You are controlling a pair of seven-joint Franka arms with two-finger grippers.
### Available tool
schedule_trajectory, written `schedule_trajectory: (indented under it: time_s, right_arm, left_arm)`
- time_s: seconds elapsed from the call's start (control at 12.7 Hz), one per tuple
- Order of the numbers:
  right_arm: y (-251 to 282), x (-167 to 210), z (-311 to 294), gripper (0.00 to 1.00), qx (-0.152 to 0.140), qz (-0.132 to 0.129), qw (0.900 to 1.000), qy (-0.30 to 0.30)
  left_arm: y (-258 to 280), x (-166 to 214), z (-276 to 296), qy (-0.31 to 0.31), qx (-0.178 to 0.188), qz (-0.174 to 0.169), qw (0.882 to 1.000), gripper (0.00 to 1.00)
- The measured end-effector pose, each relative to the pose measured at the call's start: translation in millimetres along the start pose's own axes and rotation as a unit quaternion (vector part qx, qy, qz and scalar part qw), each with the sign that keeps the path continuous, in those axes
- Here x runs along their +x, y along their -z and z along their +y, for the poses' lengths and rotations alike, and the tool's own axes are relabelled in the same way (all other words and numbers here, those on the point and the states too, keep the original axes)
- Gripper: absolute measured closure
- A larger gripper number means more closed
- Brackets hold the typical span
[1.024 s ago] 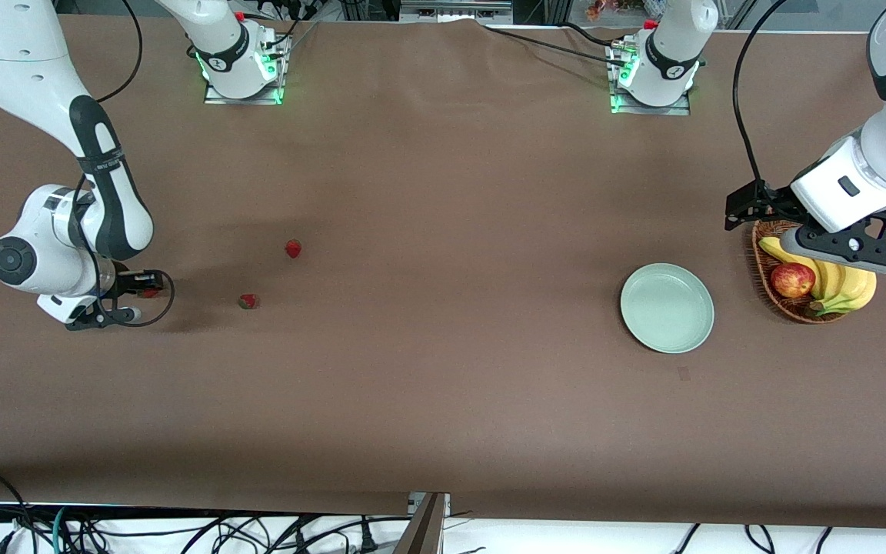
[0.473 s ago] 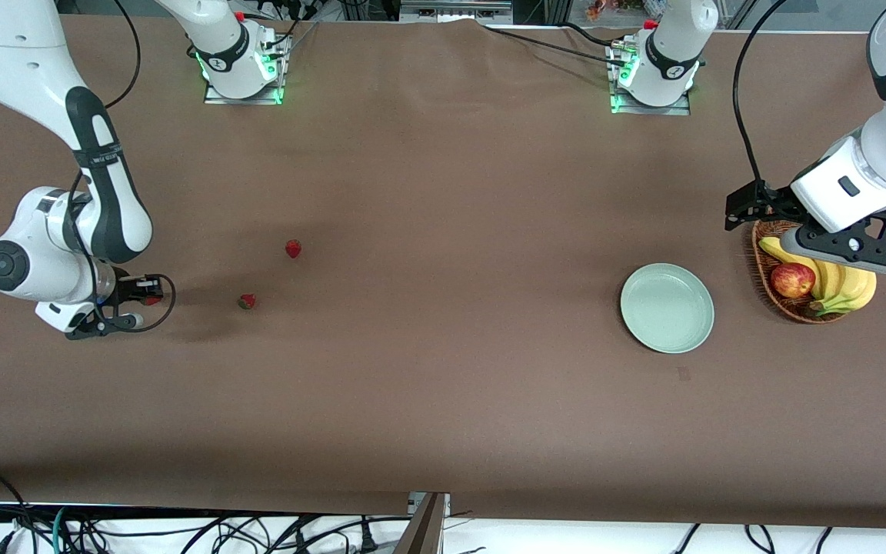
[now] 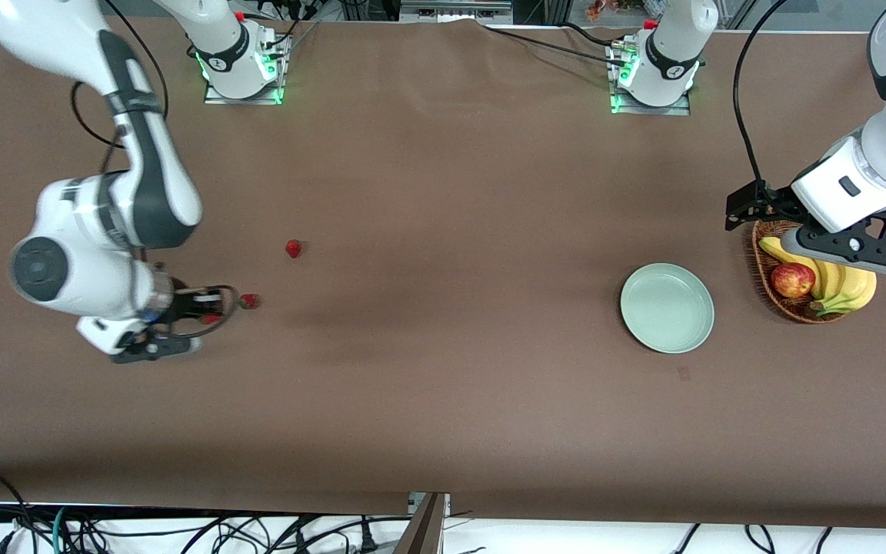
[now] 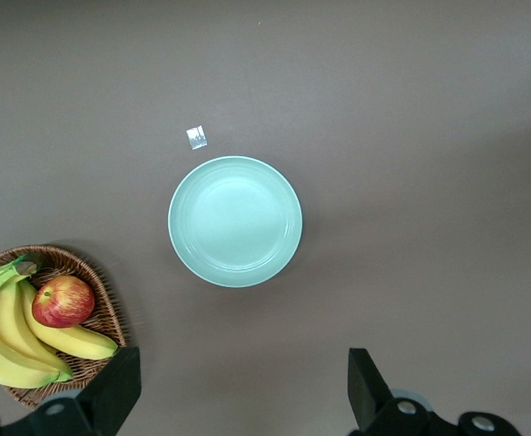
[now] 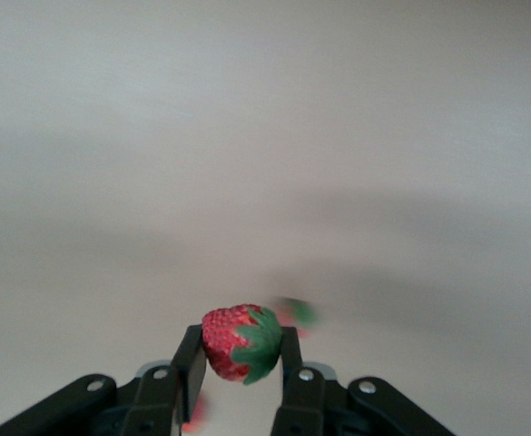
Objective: Collect all strawberries into plate
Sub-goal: 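Carry the strawberry toward the plate with the right gripper while the left gripper approaches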
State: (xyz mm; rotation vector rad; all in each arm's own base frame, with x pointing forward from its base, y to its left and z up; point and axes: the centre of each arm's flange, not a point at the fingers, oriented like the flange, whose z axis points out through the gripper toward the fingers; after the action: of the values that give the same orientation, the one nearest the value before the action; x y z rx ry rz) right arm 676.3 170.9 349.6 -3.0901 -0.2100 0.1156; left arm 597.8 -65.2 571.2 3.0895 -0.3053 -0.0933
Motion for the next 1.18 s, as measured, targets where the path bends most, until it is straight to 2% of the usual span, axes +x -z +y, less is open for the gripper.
schedule_trajectory:
  time_s: [0.16, 0.32, 0.55, 0.71, 0.95, 1.18]
  right_arm:
    - [-17, 2, -93, 0.63, 0.010, 0.000, 0.999, -0.034]
    - [-38, -1, -177, 0.63, 0.045, 0.006, 0.996, -0.073]
    - [-67, -15, -285, 0.63, 0.086, 0.046, 0.988, -0.118]
    - [-91, -35, -350, 0.63, 0.117, 0.072, 0.980, -0.142]
    - [-133, -86, -437, 0.63, 0.167, 0.097, 0.966, -0.171]
    - [-159, -119, -480, 0.63, 0.205, 0.115, 0.954, -0.186]
  left_arm:
    - [0, 0, 0, 0.000, 0.000, 0.000, 1.000, 0.00]
    - [0, 0, 0, 0.000, 0.000, 0.000, 1.000, 0.00]
    - [0, 0, 0, 0.000, 0.000, 0.000, 1.000, 0.00]
    - [0, 0, 0, 0.000, 0.000, 0.000, 1.000, 0.00]
    - [0, 0, 0, 0.000, 0.000, 0.000, 1.000, 0.00]
    - [0, 0, 6, -0.005, 0.000, 0.000, 1.000, 0.00]
